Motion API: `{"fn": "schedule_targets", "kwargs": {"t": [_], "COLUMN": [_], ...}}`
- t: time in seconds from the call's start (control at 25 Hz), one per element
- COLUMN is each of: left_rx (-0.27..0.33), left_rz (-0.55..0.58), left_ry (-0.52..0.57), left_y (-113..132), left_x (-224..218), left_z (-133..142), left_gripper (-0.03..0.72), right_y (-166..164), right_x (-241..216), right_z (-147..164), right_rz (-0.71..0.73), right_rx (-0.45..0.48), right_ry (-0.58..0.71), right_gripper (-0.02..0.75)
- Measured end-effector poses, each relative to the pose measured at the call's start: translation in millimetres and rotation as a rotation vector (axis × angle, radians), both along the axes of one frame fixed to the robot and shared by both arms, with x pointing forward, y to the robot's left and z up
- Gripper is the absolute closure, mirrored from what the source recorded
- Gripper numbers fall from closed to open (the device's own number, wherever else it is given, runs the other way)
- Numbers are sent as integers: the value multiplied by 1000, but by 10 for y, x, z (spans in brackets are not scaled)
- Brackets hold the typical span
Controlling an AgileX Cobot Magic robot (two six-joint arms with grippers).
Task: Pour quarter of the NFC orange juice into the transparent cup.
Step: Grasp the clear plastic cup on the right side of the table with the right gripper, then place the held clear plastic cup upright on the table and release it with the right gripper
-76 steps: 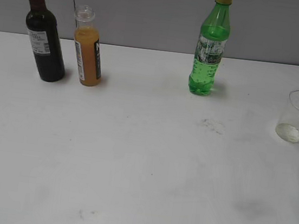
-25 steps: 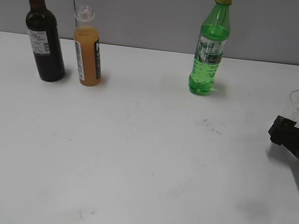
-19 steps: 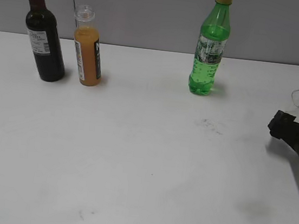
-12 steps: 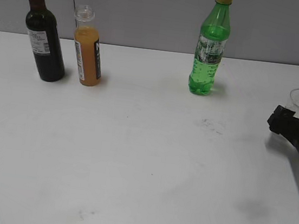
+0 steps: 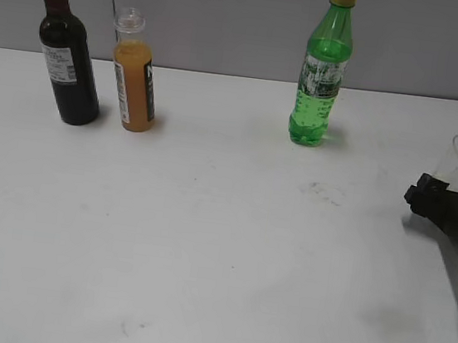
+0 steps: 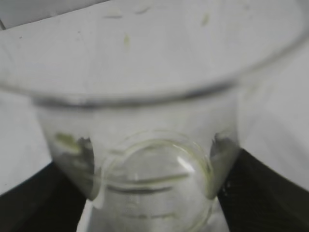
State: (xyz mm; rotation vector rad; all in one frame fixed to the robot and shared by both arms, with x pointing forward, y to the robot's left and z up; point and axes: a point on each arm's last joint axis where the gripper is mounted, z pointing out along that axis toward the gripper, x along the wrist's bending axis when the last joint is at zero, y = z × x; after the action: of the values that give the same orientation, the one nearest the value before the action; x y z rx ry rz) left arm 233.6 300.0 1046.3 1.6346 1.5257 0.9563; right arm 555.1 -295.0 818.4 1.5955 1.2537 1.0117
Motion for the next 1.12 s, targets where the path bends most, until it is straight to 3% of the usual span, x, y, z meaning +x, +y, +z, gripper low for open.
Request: {"fn": "schedule_targets", "kwargs": {"t": [0.36, 0.52, 1.12], "left_rx": [0, 0, 0], "left_rz": [0, 0, 0], "left_ry": [0, 0, 0], "left_y": [0, 0, 0], "left_x": [0, 0, 0], "left_z": [0, 0, 0], "left_gripper": [454, 454, 454], "right_y": [21, 111, 867], "right_x": [4, -14, -167], "right_z": [9, 63, 358], "right_rz": [25, 132, 1168], "right_rx": [-1, -3, -149], "right_ry": [-2, -3, -161], "right_gripper": [202, 202, 202]}}
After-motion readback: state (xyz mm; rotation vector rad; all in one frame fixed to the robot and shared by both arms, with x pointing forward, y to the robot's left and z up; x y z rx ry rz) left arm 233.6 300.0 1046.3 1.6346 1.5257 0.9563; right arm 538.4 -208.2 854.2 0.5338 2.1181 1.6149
